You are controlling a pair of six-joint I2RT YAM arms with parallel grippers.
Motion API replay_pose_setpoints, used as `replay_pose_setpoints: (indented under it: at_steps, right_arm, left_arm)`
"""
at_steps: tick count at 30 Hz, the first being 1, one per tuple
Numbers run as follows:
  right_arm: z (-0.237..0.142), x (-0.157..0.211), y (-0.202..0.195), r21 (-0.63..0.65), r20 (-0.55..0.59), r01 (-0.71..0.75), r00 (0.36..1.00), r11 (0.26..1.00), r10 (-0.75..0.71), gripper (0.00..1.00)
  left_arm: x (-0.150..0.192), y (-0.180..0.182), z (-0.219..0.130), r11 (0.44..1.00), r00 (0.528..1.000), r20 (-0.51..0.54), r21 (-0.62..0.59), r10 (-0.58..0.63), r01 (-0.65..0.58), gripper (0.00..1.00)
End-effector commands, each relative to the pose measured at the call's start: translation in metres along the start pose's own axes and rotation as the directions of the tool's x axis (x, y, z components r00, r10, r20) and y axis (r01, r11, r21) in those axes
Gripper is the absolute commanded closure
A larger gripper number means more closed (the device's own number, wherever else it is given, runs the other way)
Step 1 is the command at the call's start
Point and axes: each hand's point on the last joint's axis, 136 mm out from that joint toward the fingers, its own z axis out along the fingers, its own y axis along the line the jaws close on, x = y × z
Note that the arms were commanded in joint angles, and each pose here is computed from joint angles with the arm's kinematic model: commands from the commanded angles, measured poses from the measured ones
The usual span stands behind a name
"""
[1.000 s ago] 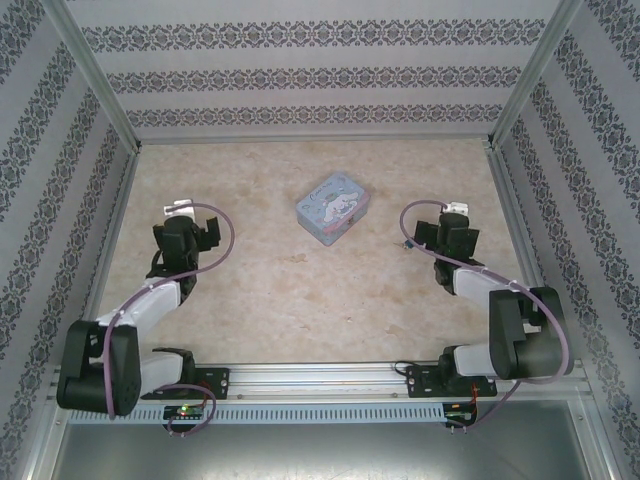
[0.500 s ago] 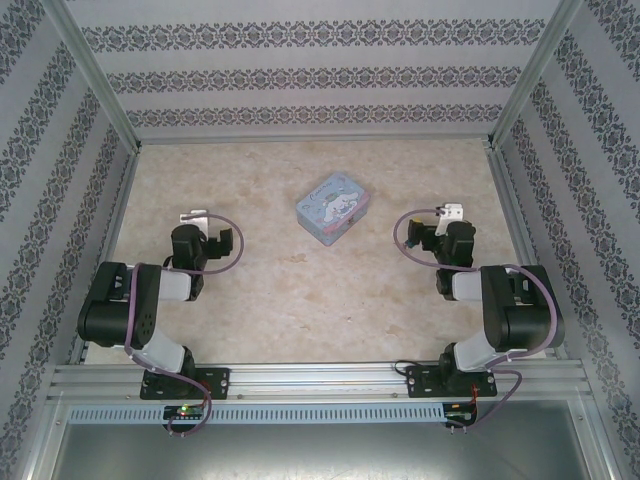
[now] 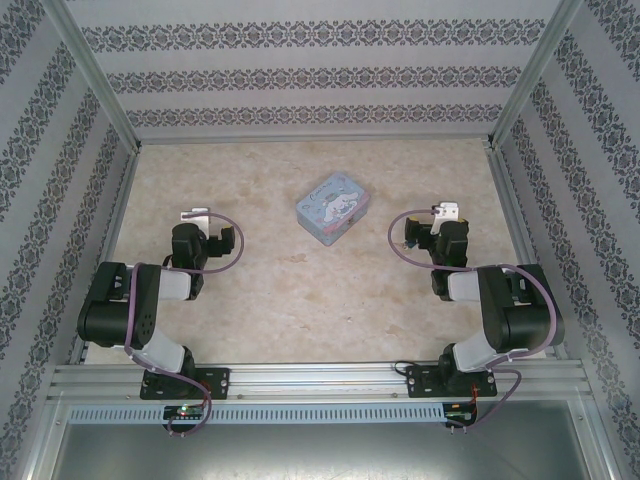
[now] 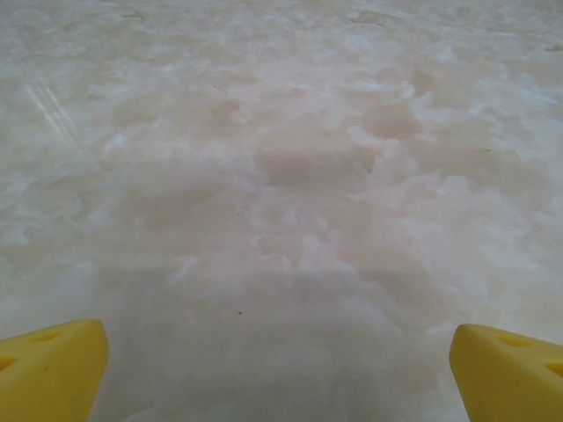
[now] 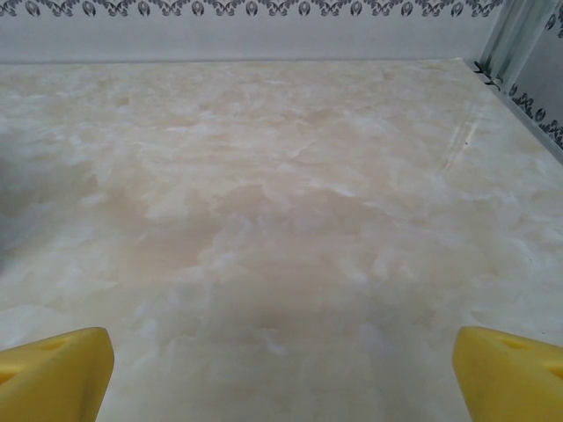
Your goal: Unlock a padlock with a key
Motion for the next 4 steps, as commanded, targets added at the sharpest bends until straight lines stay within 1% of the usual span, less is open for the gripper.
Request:
replay_pose_setpoints:
  at_steps: [1,4]
  right_arm:
    - [0.0005,-0.0159,-0.0006,-0.016,0.046,-0.013,0.999,1.0,0.014,0.02]
    - [-0.0013,-0.0161,-0.0002,-0.017,0.052,-0.009,0.999,1.0,0.01,0.02]
  left_arm:
    - [-0.0151,0.0025,0.0011,1.0,0.999,0.048,0.001,0.013,-0.014,0.0]
    - [-0.0158,0.003,0.0006,1.0,0.999,0.052,-0.001,0.013,-0.013,0.0]
